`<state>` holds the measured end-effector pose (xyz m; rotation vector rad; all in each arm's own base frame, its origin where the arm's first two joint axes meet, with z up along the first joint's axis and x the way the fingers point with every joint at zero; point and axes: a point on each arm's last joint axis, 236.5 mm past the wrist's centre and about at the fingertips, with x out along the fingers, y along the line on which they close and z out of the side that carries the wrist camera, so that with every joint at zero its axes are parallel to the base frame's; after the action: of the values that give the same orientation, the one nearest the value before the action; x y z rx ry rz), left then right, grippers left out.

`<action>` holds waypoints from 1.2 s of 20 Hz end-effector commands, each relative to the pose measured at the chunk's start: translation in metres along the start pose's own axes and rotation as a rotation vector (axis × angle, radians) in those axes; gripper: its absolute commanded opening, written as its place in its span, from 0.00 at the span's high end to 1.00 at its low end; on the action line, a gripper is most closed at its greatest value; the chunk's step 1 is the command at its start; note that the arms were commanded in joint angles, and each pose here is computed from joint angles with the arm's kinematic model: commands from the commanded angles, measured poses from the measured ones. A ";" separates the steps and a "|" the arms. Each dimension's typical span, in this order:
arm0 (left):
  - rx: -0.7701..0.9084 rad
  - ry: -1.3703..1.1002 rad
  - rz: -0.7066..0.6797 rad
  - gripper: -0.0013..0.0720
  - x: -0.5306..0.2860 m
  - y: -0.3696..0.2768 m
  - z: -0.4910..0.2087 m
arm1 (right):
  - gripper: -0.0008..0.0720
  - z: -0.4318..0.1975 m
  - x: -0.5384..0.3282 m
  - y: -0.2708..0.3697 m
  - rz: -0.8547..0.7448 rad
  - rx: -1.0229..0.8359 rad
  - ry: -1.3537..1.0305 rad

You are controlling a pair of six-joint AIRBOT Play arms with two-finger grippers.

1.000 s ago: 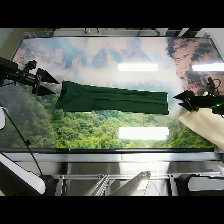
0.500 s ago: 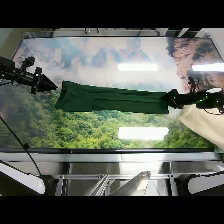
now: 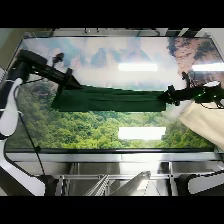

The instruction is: Fold the shirts.

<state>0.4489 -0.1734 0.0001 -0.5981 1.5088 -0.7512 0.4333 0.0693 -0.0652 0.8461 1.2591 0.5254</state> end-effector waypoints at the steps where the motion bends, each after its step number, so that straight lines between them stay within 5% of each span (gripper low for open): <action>1: 0.088 0.020 0.048 0.97 0.091 -0.024 0.007 | 0.96 -0.008 -0.026 0.009 0.048 -0.004 0.030; 9: 0.165 0.169 0.215 0.97 0.230 -0.033 -0.011 | 0.96 -0.013 -0.108 0.024 0.199 -0.029 0.029; 15: 0.125 0.260 0.024 0.96 0.259 -0.079 -0.047 | 0.96 0.009 -0.134 0.101 0.430 -0.130 -0.047; 20: 0.341 0.221 -0.119 0.96 0.147 -0.157 -0.043 | 0.96 -0.012 -0.075 0.194 0.549 -0.239 0.046; 24: 0.400 0.074 0.013 0.96 0.011 -0.146 -0.057 | 0.96 -0.045 0.020 0.257 0.516 -0.298 0.095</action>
<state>0.3937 -0.3384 0.0565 -0.3521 1.4474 -1.0970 0.4201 0.1764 0.1215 0.9276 1.0187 1.1304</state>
